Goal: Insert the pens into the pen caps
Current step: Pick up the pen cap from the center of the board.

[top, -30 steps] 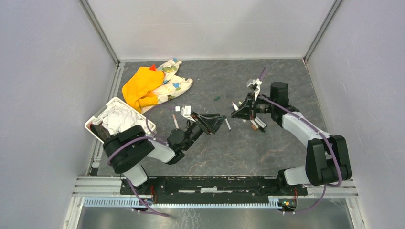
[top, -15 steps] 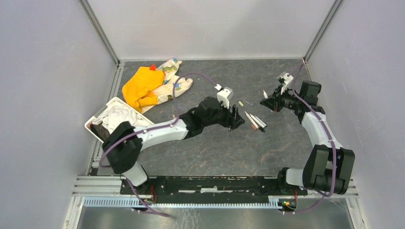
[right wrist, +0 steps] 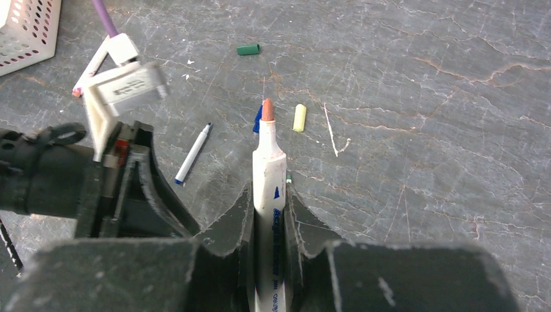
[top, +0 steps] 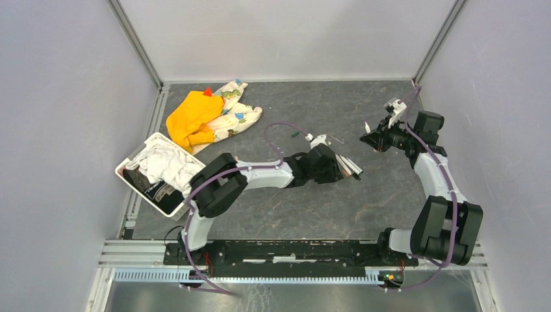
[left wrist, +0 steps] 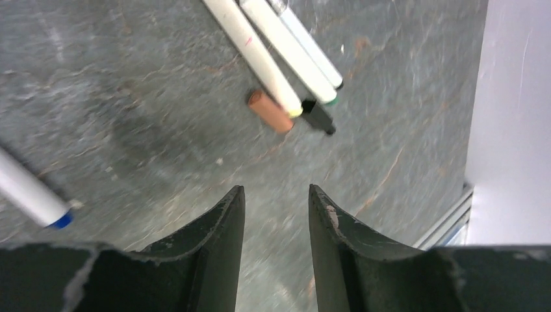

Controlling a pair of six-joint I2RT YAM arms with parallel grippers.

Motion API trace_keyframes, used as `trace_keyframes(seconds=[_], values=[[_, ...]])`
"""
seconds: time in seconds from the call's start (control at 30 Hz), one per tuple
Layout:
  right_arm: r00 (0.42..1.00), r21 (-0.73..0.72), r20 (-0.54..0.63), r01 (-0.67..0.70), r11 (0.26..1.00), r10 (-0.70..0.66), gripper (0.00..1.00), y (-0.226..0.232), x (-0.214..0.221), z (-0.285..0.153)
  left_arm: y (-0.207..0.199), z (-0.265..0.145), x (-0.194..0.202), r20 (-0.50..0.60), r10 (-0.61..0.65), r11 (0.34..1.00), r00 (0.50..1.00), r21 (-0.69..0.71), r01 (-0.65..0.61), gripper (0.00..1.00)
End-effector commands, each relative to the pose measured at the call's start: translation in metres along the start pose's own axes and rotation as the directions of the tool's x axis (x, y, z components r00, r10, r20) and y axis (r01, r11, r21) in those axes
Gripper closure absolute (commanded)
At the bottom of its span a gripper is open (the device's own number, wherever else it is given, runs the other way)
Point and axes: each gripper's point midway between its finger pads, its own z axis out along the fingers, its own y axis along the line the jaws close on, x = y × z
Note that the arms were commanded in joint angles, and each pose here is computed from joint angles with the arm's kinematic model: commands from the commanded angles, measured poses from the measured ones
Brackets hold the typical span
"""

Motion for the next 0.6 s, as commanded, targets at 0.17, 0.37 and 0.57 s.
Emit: trace_keyframes(seconds=[0.17,0.37,0.57], values=[[0.999,0.003,0.035,0.022,1.000,-0.022,1.00,-0.005,-0.008,-0.004,0.015,0.039,-0.014,0.115,-0.234,0.940,0.965,-0.226,0.255,0.52],[0.999,-0.006,0.042,0.027,1.000,-0.026,1.00,-0.002,-0.010,-0.004,0.020,0.049,-0.016,0.120,-0.224,0.922,0.967,-0.296,0.250,0.52],[0.998,-0.010,0.047,0.033,0.999,-0.033,1.00,-0.001,-0.011,-0.005,0.023,0.058,-0.009,0.094,-0.225,0.920,0.970,-0.308,0.244,0.57]])
